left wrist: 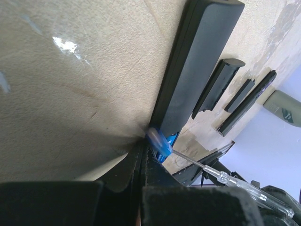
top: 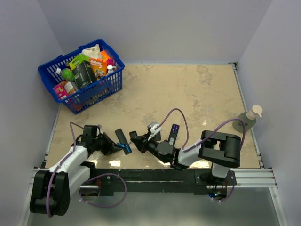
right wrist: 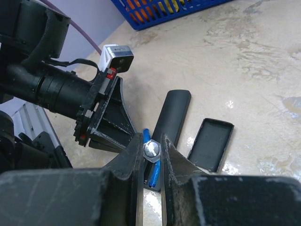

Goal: Unload the batteries from the remote control

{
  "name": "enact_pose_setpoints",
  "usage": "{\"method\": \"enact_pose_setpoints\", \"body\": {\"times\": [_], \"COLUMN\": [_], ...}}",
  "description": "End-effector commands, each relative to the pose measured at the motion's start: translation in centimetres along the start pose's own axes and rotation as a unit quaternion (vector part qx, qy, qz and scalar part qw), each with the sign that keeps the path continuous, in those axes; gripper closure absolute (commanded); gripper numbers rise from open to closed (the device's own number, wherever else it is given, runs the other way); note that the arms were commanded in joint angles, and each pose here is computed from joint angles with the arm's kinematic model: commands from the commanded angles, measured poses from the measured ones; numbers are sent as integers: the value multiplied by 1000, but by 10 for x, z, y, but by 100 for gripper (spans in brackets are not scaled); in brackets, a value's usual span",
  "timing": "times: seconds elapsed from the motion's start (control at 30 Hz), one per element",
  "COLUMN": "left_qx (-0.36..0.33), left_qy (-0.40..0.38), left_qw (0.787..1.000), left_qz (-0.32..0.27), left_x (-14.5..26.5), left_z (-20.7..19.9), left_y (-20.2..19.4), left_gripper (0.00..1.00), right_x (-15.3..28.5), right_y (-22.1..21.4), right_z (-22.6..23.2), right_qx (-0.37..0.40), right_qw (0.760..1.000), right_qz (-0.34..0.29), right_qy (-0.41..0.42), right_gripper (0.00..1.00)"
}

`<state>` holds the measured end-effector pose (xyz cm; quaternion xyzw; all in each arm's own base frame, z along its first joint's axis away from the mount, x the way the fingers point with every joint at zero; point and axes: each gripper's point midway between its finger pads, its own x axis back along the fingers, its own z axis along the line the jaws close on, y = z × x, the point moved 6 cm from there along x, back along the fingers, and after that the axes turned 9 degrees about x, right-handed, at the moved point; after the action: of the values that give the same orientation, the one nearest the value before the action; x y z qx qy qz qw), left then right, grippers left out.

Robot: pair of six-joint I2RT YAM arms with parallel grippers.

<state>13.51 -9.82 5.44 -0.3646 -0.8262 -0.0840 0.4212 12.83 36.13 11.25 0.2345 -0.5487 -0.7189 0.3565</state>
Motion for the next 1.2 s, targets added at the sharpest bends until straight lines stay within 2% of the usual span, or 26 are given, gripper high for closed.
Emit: {"method": "enact_pose_setpoints", "body": {"times": [0.0,0.23,0.43,0.67,0.87,1.07,1.13,1.17], "left_qx": [10,4,-18,-54,-78,-131,-149,-160], "left_qy": [50,53,51,42,54,56,41,19], "left_qw": [999,998,998,993,986,981,980,982], "left_qz": [-17,-19,-35,-101,-138,-133,-129,-101], "left_x": [-8,-6,4,30,41,42,42,39], "left_z": [23,20,2,-39,-51,-57,-62,-64], "left_y": [-1,0,7,25,35,40,41,34], "left_gripper": [100,100,100,100,100,100,96,89], "right_x": [32,29,16,0,-6,-1,0,1], "right_y": [-72,-70,-54,-28,-20,-15,-15,-15], "right_z": [-13,-12,-4,0,-1,-6,-9,-10], "right_qx": [12,11,21,47,77,87,92,94], "right_qw": [987,987,988,987,984,979,977,976], "right_qz": [160,159,154,150,159,172,181,183], "right_qy": [26,26,22,-12,-33,-58,-67,-71], "right_gripper": [100,100,100,100,100,100,100,100]}}
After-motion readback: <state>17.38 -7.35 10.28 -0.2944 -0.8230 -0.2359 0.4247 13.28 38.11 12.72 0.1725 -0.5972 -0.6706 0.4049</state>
